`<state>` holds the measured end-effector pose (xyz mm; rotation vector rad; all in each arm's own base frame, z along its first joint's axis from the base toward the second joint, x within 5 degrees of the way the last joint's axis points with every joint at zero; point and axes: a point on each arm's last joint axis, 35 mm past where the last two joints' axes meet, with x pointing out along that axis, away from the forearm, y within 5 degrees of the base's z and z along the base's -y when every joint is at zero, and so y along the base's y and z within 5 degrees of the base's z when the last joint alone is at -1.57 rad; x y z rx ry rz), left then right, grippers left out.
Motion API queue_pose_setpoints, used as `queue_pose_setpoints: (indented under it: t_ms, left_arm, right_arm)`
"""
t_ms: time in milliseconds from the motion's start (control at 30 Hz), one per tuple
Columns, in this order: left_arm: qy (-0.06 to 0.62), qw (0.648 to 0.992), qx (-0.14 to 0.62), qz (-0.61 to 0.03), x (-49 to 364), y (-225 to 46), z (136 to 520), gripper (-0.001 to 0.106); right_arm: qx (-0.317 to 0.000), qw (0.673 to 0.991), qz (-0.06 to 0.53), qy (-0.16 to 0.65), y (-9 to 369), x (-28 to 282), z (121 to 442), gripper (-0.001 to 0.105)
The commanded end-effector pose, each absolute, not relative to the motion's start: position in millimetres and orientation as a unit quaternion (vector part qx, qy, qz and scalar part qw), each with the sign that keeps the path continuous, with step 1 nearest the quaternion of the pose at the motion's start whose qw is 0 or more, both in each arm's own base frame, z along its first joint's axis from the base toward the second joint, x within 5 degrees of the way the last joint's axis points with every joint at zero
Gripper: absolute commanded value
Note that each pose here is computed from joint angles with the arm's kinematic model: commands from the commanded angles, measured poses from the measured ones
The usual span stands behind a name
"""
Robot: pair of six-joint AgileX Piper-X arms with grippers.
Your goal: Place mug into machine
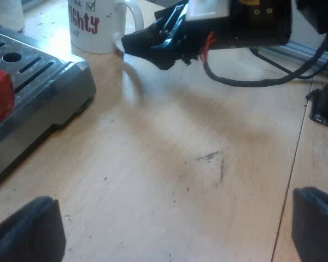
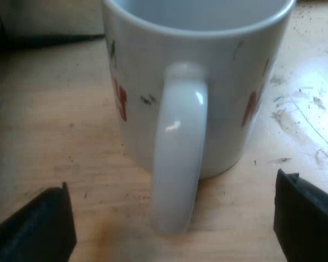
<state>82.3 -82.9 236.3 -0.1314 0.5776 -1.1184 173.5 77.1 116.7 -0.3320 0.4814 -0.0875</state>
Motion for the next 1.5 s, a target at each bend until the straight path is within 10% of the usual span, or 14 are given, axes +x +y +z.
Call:
queue_pose_setpoints:
  t_ms: [33,567,900,1500]
  left_arm:
    - [0.258,0.807,-0.063,-0.528,82.4,-83.6,240.1,0.087]
    - [0.258,0.807,-0.063,-0.528,82.4,-83.6,240.1,0.087]
    - [0.258,0.807,-0.063,-0.528,82.4,-83.6,240.1,0.087]
    - [0.244,0.878,-0.039,-0.41,90.7,-78.5,238.4,0.087]
  right_arm:
    - [-0.155,0.959,-0.064,0.23,74.7,182.8,118.7,0.077]
    - [-0.124,0.957,-0.071,0.252,60.5,218.0,120.9,0.073]
    - [-0.137,0.954,-0.062,0.26,59.7,217.6,119.6,0.0]
    - [-0.203,0.948,0.006,0.244,66.4,179.1,174.4,0.0]
